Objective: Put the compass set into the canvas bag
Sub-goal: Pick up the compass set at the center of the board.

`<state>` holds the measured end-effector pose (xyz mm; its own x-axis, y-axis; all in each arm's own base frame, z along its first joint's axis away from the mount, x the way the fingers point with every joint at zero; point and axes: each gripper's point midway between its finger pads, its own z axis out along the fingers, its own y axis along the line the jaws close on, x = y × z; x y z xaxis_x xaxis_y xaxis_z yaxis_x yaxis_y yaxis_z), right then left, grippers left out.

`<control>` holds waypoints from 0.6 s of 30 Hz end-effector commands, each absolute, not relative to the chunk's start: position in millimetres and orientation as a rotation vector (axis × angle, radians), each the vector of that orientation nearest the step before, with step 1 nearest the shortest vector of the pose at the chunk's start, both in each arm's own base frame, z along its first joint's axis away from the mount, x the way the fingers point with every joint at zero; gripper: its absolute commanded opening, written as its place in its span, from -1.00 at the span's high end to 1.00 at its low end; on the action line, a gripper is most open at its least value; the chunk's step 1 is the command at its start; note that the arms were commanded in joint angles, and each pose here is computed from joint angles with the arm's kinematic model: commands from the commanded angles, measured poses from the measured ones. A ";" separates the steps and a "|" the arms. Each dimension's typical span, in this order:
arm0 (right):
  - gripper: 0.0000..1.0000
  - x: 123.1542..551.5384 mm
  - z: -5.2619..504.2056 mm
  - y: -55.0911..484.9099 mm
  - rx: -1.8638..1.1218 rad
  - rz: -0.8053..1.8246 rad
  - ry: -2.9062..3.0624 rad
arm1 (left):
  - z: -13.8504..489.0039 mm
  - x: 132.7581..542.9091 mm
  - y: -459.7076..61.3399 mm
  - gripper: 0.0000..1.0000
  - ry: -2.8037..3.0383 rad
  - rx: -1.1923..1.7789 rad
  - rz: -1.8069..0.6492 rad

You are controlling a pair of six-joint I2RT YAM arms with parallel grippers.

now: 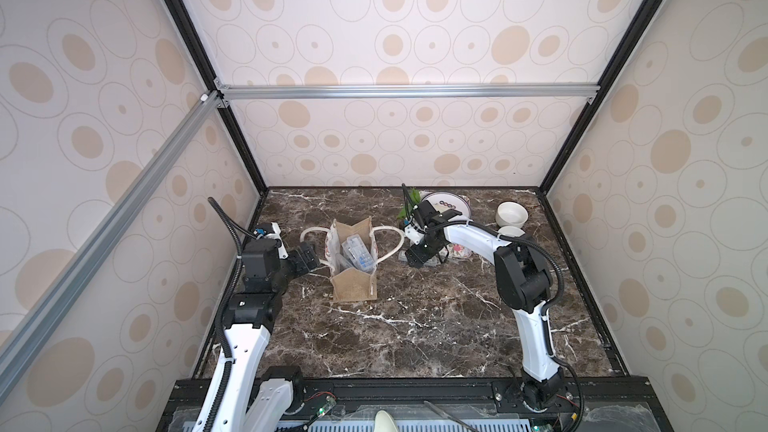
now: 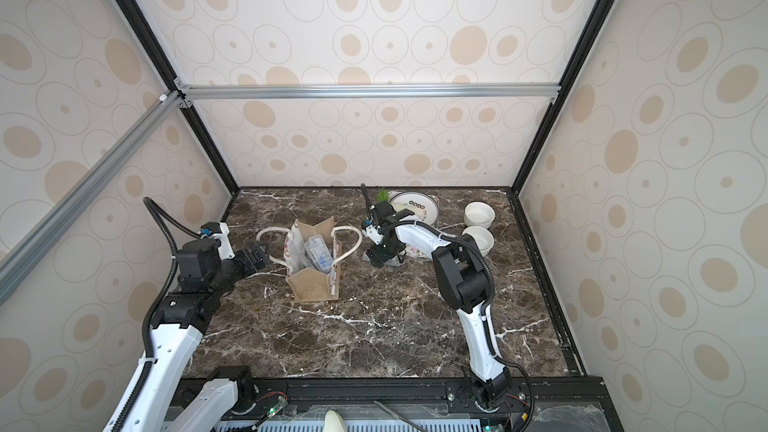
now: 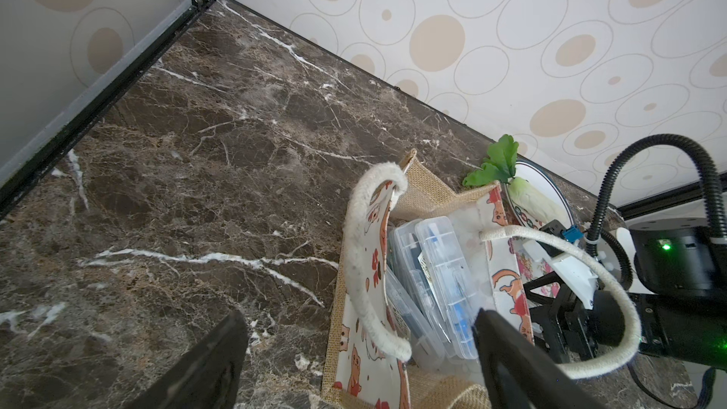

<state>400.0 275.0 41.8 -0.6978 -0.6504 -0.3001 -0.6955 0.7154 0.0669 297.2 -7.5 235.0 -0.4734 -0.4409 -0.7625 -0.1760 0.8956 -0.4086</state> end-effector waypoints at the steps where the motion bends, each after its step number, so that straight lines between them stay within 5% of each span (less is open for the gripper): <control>1: -0.51 393.6 34.7 276.1 -1.101 0.247 2.693 | 239.1 295.8 -6.7 -0.83 2.046 -0.458 -0.347; 18: -0.39 366.9 26.4 277.6 -1.040 0.225 2.755 | 236.2 294.6 -6.5 -0.83 2.045 -0.461 -0.348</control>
<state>375.1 281.6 23.8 -0.7104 -0.6585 -0.2483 -0.6922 0.7175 0.0775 295.5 -7.6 230.1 -0.4771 -0.4464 -0.7570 -0.1811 0.8928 -0.4124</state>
